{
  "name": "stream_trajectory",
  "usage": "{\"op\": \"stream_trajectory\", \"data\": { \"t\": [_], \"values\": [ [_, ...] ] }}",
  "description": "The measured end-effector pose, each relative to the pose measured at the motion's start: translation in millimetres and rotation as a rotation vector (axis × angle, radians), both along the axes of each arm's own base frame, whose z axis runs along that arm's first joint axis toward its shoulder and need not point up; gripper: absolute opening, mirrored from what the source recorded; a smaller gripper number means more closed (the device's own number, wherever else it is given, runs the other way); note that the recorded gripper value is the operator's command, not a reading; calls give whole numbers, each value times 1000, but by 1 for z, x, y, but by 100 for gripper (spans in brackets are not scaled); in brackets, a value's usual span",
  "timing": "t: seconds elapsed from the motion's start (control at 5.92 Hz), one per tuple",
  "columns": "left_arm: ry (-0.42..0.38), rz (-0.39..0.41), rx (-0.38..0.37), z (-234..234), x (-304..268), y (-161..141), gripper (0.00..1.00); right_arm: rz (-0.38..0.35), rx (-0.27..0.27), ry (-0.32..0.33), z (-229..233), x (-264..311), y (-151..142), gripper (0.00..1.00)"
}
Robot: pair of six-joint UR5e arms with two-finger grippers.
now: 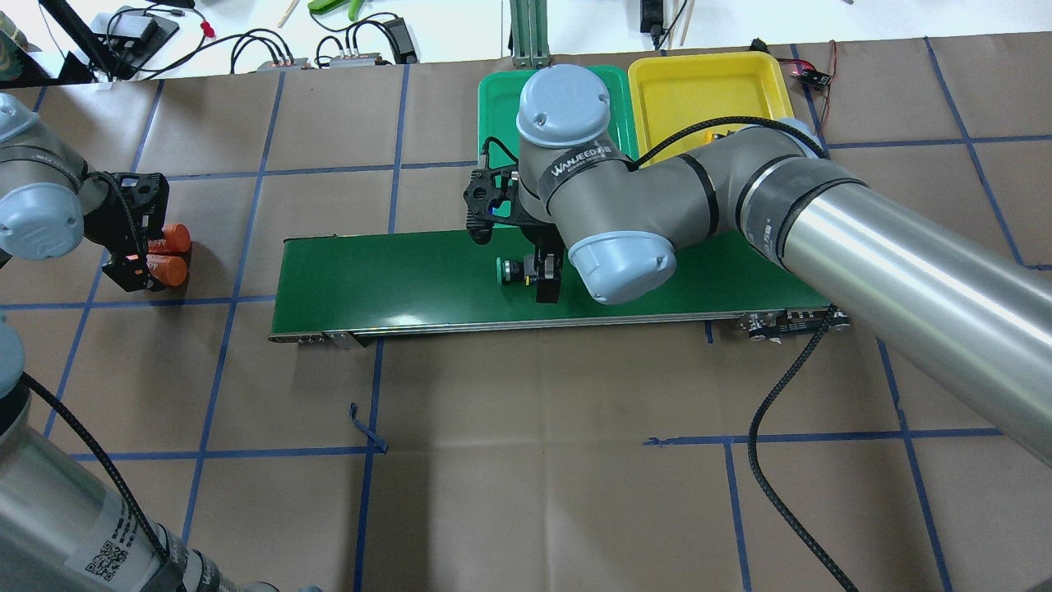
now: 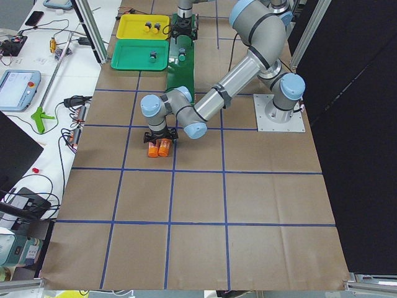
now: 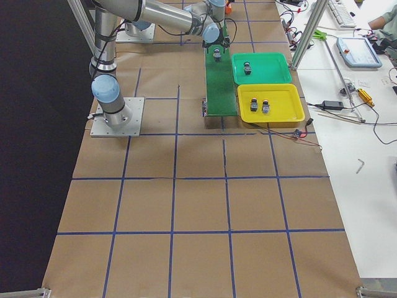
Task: Sort buttons by color to trays
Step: 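Grasp green button on belt with right while left grasps orange cylinder, then place green button in green tray while left carries cylinder to belt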
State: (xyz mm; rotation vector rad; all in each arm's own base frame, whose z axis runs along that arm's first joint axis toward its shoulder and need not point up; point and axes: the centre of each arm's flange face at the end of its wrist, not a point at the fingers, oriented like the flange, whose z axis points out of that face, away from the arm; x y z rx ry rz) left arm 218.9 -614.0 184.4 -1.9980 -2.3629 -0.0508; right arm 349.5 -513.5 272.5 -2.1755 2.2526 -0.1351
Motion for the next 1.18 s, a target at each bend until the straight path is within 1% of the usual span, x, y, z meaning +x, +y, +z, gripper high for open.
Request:
{"op": "stream_trajectory", "data": {
  "t": [0.17,0.34,0.51,0.68,0.84,1.01,1.18],
  "values": [
    [4,5,6,-4,1,3,98,53,9,13,-11,-6,4,100],
    [10,20,13,-9,9,9,98,88,18,24,-19,-15,5,100],
    [12,35,13,-9,17,14,98,97,24,30,-23,-27,1,100],
    [12,43,13,-9,21,16,74,95,27,32,-24,-40,-6,89],
    [14,48,12,-9,23,17,31,81,33,34,-27,-55,-11,65],
    [14,49,12,-8,24,17,5,64,39,35,-29,-71,-15,44],
    [12,51,11,-6,23,17,2,50,34,42,-26,-86,-20,24]
  ]
}}
